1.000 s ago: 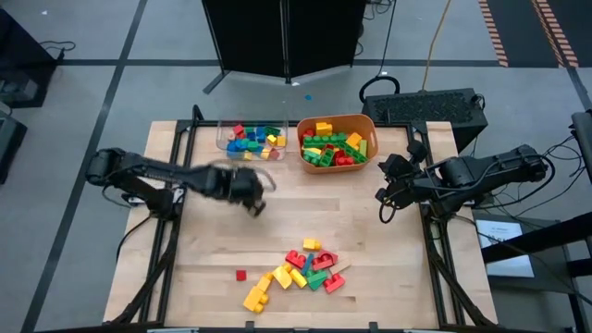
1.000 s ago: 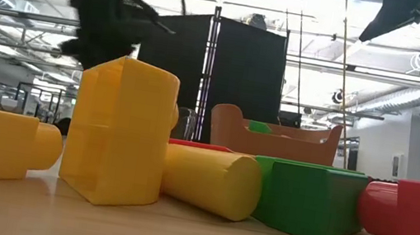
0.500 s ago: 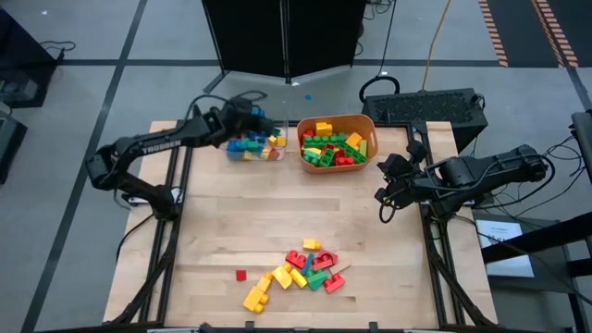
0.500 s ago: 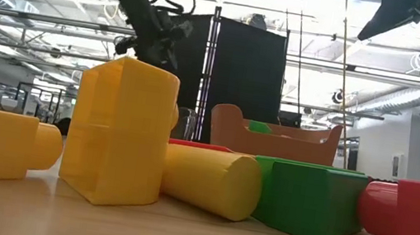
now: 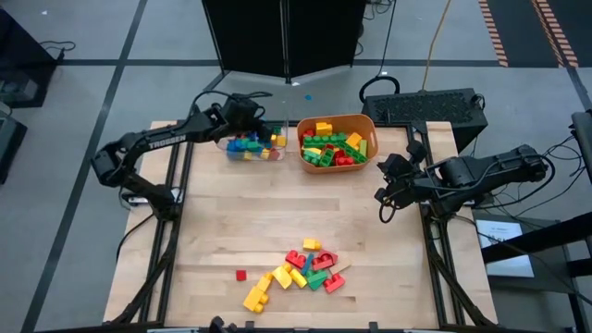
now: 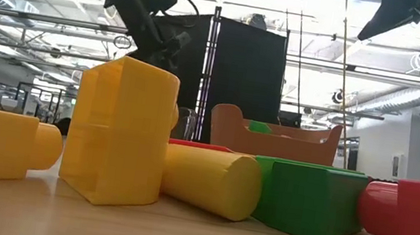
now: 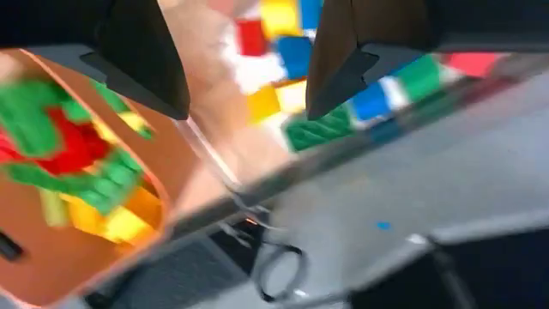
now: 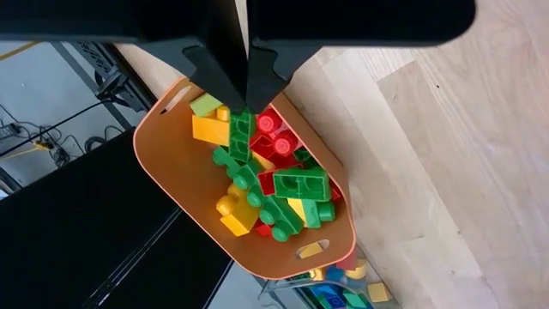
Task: Sort blocks by size
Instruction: Put the small red block into the transparent bin, then put the big yellow game piece into the orange bin
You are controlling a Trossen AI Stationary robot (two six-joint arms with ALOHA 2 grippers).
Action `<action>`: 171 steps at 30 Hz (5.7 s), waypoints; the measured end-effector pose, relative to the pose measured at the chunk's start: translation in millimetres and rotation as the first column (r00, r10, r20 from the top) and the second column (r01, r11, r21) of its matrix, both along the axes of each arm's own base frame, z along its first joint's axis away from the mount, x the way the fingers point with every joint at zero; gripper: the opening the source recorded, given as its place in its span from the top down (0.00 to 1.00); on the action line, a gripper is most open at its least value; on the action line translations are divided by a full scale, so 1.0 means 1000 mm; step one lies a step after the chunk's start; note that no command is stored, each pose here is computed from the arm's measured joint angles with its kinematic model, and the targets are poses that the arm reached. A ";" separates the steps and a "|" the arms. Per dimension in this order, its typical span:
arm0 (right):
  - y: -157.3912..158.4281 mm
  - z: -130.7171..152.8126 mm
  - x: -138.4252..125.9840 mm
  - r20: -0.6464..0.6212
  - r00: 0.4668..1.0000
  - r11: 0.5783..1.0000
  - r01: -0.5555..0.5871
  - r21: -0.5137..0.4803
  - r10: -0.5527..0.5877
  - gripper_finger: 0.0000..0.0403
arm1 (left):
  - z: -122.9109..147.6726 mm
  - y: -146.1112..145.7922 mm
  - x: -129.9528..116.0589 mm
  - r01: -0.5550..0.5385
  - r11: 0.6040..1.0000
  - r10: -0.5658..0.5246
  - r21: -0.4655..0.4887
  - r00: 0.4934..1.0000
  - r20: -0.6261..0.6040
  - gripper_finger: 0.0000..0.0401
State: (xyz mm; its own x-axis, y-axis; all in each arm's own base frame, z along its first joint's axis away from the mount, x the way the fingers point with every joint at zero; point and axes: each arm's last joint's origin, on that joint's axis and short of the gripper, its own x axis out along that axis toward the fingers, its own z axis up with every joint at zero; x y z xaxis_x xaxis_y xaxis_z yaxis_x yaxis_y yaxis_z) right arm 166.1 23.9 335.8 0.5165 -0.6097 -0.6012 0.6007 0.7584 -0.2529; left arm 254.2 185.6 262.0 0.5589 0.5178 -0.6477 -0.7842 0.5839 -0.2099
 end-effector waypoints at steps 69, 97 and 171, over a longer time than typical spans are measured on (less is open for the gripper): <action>0.001 0.001 0.002 0.022 1.000 1.000 -0.004 0.009 0.003 0.99 | -0.129 -0.385 -0.016 0.392 0.765 -0.619 -0.511 0.668 -0.413 0.64; 0.001 0.001 0.002 0.028 1.000 1.000 0.003 0.009 -0.003 0.99 | -0.024 -0.082 0.069 0.224 0.975 -0.212 -0.007 0.911 -0.354 0.69; 0.001 -0.016 0.004 0.012 1.000 0.999 0.023 0.026 -0.024 0.99 | -0.042 -0.341 0.092 0.996 0.015 -0.962 -0.090 -0.011 -0.272 0.22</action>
State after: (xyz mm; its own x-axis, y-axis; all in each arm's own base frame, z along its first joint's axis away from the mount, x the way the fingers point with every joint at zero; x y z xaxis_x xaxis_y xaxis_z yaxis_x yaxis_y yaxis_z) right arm 169.8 25.0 319.5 0.5098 -0.6063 -0.6103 0.6214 0.7502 -0.2261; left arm 345.8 -155.2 219.5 0.4511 -0.3538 -0.8193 0.5708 0.8201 -0.0399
